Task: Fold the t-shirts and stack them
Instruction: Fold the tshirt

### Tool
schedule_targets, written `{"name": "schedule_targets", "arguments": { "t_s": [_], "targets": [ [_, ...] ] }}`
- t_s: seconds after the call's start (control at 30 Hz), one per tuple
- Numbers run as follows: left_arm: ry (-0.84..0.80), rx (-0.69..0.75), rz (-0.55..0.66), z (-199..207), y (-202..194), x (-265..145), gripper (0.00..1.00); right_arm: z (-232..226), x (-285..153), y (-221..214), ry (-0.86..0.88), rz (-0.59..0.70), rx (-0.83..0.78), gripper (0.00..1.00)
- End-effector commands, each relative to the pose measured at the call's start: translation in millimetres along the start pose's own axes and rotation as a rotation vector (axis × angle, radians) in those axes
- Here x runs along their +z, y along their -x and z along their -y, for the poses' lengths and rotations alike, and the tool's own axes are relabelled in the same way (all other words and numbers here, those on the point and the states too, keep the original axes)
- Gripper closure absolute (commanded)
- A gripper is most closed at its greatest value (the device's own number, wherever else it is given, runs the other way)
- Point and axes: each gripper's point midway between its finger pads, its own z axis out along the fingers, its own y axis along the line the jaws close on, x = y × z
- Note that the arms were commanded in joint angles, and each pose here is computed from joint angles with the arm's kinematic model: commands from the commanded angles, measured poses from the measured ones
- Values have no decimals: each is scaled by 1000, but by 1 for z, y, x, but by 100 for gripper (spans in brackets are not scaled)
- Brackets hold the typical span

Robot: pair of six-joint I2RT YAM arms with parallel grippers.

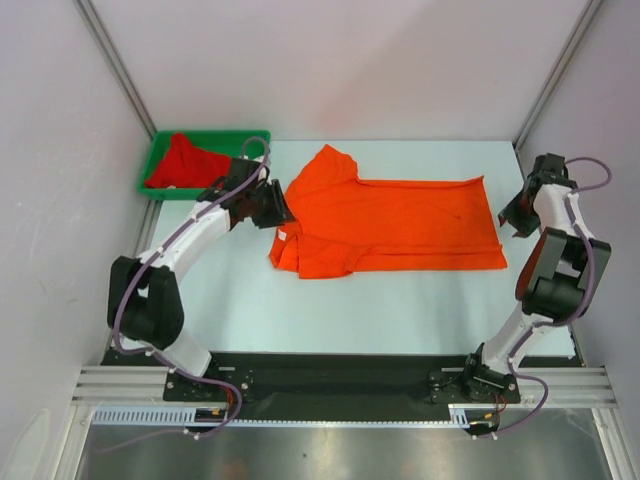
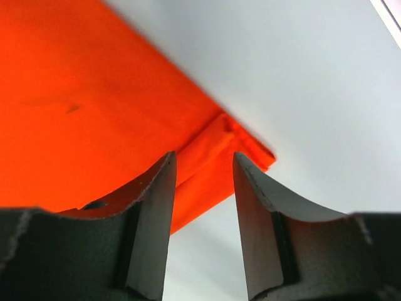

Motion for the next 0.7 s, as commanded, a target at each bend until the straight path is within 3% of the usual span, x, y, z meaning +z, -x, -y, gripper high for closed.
{"name": "schedule_targets", "arguments": {
  "t_s": [0.0, 0.13, 0.17, 0.27, 0.37, 0.53, 0.67],
  "targets": [
    [-100, 2, -114, 3, -43, 10, 62, -51, -48, -8, 205, 44, -62, 53],
    [-118, -13, -148, -5, -61, 26, 64, -109, -62, -75, 427, -62, -187, 51],
    [-118, -4, -148, -7, -61, 30, 64, -124, -64, -110, 460, -113, -257, 51],
    [-61, -10, -176, -27, -69, 47, 64, -158, -71, -179, 564, -229, -390, 50],
    [54, -28, -221, -61, -81, 63, 67, -186, -76, -222, 616, -306, -471, 52],
    [94, -29, -244, -77, -90, 64, 68, -222, -97, -275, 692, -378, -581, 67],
    [103, -24, -236, -80, -91, 62, 68, -236, -106, -303, 791, -468, -601, 48]
  ]
}}
